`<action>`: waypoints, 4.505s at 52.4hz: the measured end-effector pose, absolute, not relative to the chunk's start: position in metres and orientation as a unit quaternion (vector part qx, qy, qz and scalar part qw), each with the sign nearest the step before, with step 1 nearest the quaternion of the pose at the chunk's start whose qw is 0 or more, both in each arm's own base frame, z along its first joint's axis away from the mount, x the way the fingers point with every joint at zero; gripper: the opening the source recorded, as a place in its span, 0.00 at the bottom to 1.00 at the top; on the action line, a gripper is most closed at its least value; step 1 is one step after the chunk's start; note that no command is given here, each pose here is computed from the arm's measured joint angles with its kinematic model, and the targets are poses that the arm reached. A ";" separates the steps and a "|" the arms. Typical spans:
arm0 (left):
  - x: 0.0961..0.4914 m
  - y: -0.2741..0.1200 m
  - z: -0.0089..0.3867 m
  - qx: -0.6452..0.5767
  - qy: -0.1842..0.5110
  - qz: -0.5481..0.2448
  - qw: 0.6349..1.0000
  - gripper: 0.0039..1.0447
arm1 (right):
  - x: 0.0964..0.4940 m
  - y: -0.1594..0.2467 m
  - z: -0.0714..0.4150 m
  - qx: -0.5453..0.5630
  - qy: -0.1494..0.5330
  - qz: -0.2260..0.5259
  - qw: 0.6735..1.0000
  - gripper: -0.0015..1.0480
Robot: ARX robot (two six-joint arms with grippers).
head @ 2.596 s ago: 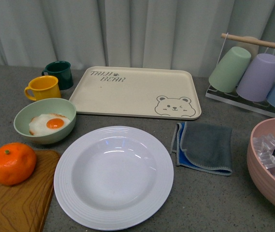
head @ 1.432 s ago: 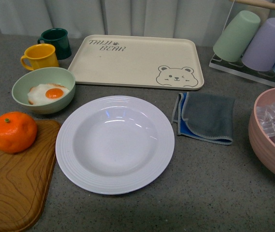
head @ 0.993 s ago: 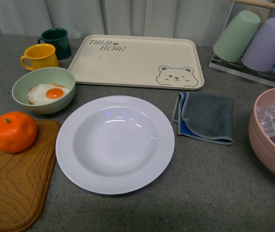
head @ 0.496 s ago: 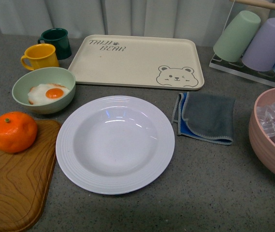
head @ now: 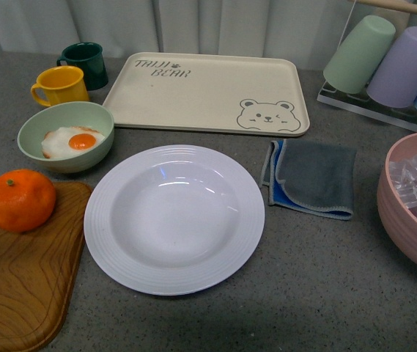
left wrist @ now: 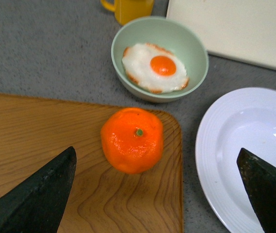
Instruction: Place orange and plate with both arms
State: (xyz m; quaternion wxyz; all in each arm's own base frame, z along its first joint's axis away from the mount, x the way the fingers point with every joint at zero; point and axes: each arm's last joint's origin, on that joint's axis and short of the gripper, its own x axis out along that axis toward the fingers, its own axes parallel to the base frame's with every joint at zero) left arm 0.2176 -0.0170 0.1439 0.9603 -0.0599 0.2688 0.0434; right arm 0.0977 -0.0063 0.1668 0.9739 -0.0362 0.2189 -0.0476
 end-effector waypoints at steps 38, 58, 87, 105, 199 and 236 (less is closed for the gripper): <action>0.295 -0.021 0.084 -0.080 0.430 0.060 0.897 0.94 | 0.098 -0.006 0.167 -0.036 0.219 -0.048 0.974 0.91; 0.300 -0.025 0.092 -0.075 0.426 0.061 0.899 0.51 | 0.098 -0.006 0.167 -0.036 0.219 -0.048 0.974 0.91; 0.296 -0.143 0.125 -0.031 0.382 -0.087 0.919 0.48 | 0.098 -0.006 0.167 -0.036 0.219 -0.048 0.974 0.91; 0.298 -0.170 0.088 -0.012 0.411 -0.109 0.905 0.47 | 0.098 -0.006 0.167 -0.036 0.219 -0.048 0.974 0.91; 0.157 -0.014 0.162 -0.003 0.007 -0.002 1.000 0.03 | 0.098 -0.006 0.167 -0.036 0.219 -0.048 0.974 0.91; 0.125 0.000 0.173 -0.004 -0.010 -0.001 1.000 0.03 | 0.098 -0.006 0.167 -0.036 0.219 -0.048 0.974 0.91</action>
